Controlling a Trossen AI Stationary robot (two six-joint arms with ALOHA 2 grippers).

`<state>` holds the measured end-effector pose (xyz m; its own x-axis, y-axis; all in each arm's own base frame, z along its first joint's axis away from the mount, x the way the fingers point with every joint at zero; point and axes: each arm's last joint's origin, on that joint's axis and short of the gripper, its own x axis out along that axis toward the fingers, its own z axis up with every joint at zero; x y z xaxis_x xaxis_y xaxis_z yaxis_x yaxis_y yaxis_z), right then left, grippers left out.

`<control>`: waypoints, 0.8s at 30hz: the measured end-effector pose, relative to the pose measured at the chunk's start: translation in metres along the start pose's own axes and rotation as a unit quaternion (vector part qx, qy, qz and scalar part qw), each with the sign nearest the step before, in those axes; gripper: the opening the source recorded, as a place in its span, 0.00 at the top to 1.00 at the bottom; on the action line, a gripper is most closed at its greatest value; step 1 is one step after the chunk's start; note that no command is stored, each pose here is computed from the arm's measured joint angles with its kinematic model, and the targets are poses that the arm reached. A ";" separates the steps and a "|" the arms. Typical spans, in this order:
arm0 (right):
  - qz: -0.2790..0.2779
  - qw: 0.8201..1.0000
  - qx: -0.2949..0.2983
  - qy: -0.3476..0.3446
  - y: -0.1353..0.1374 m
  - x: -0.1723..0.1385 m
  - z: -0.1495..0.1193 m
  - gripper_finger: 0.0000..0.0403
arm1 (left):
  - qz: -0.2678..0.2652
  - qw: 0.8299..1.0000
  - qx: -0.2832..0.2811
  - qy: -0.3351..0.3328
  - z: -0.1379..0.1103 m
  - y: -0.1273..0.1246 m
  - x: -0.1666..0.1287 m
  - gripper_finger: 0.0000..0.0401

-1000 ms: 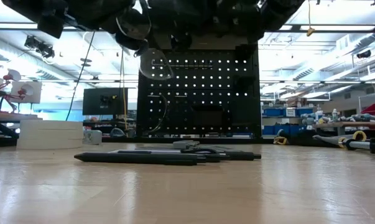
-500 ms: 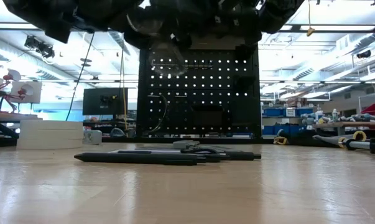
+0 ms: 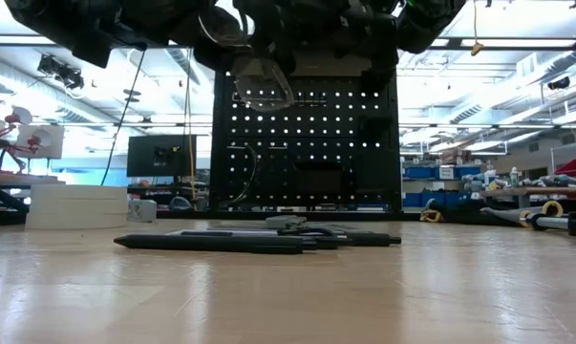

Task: Hang tools onto peg board
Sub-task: Hang the black safety glasses on the peg board

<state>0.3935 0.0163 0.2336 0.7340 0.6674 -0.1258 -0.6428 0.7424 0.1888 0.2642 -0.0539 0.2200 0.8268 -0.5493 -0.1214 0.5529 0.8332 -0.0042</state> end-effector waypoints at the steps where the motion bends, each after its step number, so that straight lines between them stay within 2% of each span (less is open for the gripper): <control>1: -0.001 1.000 -0.001 -0.001 -0.001 -0.001 0.000 0.77 | -0.001 1.000 0.000 0.000 0.000 0.000 0.000 0.99; 12: -0.003 0.999 -0.045 -0.010 -0.002 -0.002 0.003 0.78 | -0.024 0.999 0.037 -0.028 0.005 0.000 -0.001 0.99; 17: 0.003 0.999 -0.041 -0.007 -0.002 -0.002 0.002 0.79 | -0.021 0.999 0.035 -0.024 0.006 0.008 0.009 0.99; 19: 0.008 0.999 -0.038 -0.004 -0.001 -0.002 0.001 0.79 | -0.040 0.998 0.032 -0.020 0.006 0.012 0.016 0.99; 24: 0.048 0.999 -0.018 0.003 0.001 -0.002 0.000 0.80 | -0.056 0.998 0.025 -0.005 0.005 0.017 0.022 0.99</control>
<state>0.3915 0.0158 0.2336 0.6669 0.7362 -0.1152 -0.7181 0.6763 0.1645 0.2927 -0.0519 0.2227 0.7605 -0.6395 -0.1125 0.6461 0.7626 0.0320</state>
